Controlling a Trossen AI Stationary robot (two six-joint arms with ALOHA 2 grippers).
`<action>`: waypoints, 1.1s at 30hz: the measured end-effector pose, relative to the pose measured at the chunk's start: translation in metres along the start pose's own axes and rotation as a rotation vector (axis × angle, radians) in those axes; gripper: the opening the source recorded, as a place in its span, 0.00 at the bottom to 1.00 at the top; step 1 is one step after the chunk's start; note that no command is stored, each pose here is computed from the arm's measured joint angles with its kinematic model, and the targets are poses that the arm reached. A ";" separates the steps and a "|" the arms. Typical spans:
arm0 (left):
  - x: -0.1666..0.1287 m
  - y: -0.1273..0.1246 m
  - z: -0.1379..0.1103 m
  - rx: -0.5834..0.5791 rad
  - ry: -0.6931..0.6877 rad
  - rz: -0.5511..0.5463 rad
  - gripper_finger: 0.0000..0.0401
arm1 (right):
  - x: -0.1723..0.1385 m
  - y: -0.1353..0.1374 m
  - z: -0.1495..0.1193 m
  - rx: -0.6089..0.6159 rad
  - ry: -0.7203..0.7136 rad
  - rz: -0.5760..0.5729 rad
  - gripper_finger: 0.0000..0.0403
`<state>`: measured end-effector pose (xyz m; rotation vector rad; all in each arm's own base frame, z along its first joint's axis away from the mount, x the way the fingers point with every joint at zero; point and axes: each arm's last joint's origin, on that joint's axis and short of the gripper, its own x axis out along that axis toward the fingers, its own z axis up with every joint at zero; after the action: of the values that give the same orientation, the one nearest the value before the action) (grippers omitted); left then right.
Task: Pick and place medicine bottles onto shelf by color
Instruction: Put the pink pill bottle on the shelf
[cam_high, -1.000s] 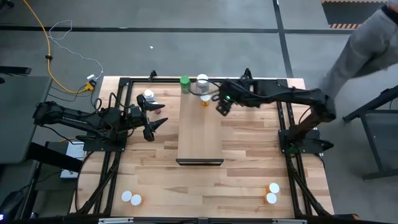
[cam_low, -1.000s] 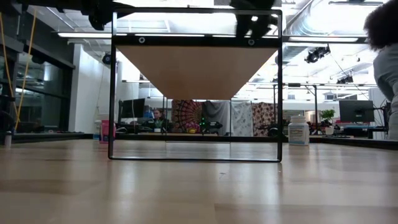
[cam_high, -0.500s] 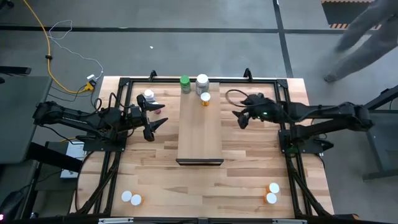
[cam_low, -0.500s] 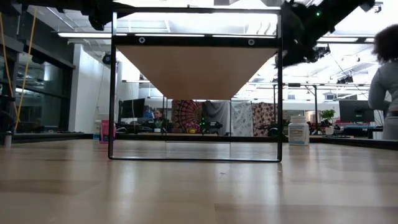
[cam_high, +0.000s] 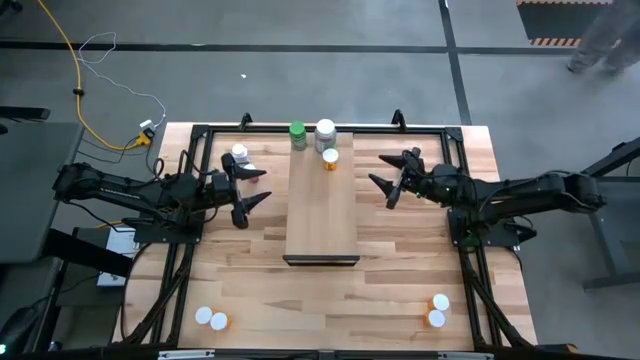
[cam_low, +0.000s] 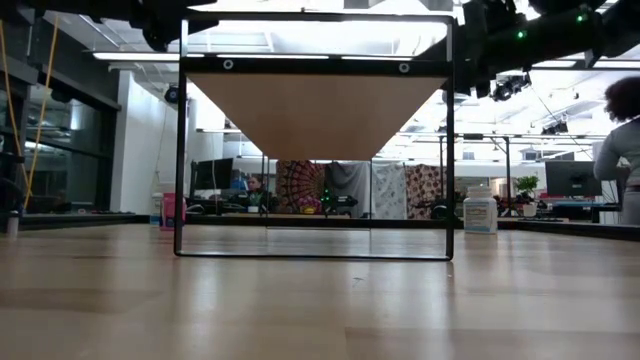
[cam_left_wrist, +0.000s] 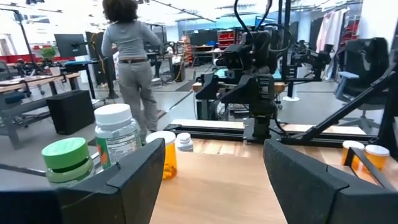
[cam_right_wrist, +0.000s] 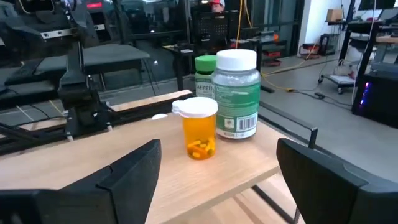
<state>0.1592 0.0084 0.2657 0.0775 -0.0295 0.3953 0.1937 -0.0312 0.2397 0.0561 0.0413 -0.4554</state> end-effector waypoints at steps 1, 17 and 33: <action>0.000 0.000 0.000 0.000 -0.001 -0.010 0.65 | 0.000 0.001 0.000 -0.001 0.002 0.020 0.77; 0.000 -0.001 0.000 0.001 -0.003 -0.034 0.65 | -0.002 0.010 0.000 -0.037 0.007 0.350 0.77; -0.006 0.021 -0.025 -0.096 0.211 0.587 0.65 | -0.001 0.009 0.001 -0.021 -0.002 0.297 0.77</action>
<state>0.1460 0.0276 0.2424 -0.0719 0.1406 0.9861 0.1966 -0.0231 0.2416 0.0407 0.0349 -0.1583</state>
